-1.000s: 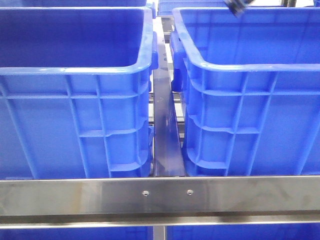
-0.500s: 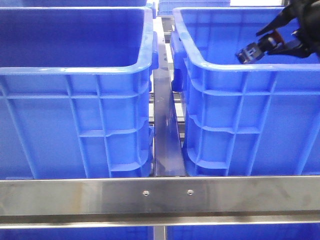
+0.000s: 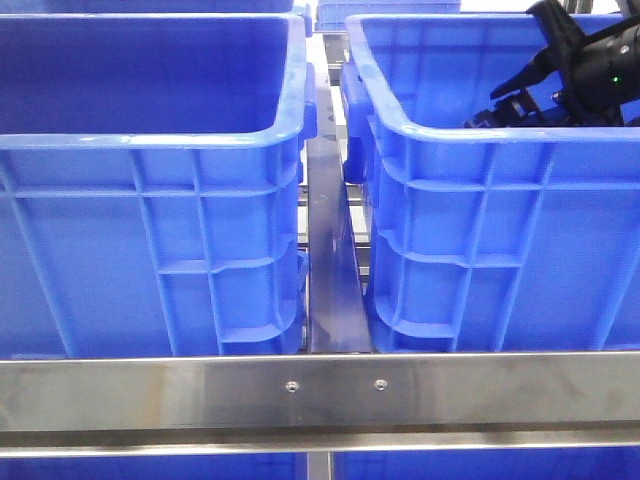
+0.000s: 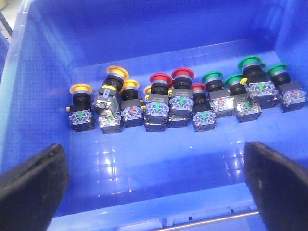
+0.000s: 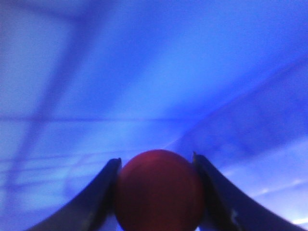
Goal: Pick red and yellow buttons and place in box
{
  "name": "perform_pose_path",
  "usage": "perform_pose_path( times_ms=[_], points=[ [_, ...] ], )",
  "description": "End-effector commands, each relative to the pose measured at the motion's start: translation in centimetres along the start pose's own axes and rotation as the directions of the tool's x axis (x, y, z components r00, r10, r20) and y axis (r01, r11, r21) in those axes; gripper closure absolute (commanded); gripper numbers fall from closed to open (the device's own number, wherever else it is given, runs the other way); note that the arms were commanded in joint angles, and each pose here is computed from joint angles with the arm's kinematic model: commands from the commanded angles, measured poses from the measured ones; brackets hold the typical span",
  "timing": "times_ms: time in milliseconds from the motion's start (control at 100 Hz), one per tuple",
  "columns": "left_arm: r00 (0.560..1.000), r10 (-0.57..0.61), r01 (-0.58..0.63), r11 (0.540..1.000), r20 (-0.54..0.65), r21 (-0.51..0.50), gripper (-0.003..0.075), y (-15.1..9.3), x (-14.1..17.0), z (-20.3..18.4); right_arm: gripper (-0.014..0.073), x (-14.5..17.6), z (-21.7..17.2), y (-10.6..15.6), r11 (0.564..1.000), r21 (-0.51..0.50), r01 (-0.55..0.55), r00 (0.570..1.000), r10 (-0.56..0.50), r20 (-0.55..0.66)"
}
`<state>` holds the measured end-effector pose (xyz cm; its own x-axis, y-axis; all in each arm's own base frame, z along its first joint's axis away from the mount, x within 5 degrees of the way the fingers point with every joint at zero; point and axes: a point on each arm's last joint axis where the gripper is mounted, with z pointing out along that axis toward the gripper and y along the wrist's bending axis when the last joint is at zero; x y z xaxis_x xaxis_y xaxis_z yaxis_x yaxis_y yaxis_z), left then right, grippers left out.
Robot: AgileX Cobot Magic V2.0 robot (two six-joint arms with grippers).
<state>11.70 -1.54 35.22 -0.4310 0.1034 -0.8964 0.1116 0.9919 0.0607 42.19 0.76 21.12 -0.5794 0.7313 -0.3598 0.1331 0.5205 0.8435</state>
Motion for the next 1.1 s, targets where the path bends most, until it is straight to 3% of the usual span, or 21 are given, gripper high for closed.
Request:
perform_pose_path(
  times_ms=[0,280,780,1090],
  points=[
    [0.996,-0.001,0.0,1.0,0.084,0.009,0.005,0.0,-1.3,-0.3,0.0536,-1.2,-1.0,2.5,0.995,-0.098,0.002,0.999,0.002,0.041],
    [0.997,-0.001,0.0,1.0,0.082,0.009,0.005,0.0,-1.3,-0.3,0.0522,-1.3,-0.4,1.4,0.999,-0.053,-0.011,0.999,0.014,0.052],
    [0.997,-0.001,0.0,1.0,0.082,0.009,0.005,0.0,-1.3,-0.3,0.007,-1.4,-0.4,1.2,1.0,-0.027,-0.013,0.997,0.015,0.071],
    [0.997,-0.001,0.0,1.0,0.082,0.009,0.005,0.0,-1.3,-0.3,0.0029,-1.6,-0.5,1.0,1.0,-0.017,-0.015,0.997,0.016,0.08]
  ],
)
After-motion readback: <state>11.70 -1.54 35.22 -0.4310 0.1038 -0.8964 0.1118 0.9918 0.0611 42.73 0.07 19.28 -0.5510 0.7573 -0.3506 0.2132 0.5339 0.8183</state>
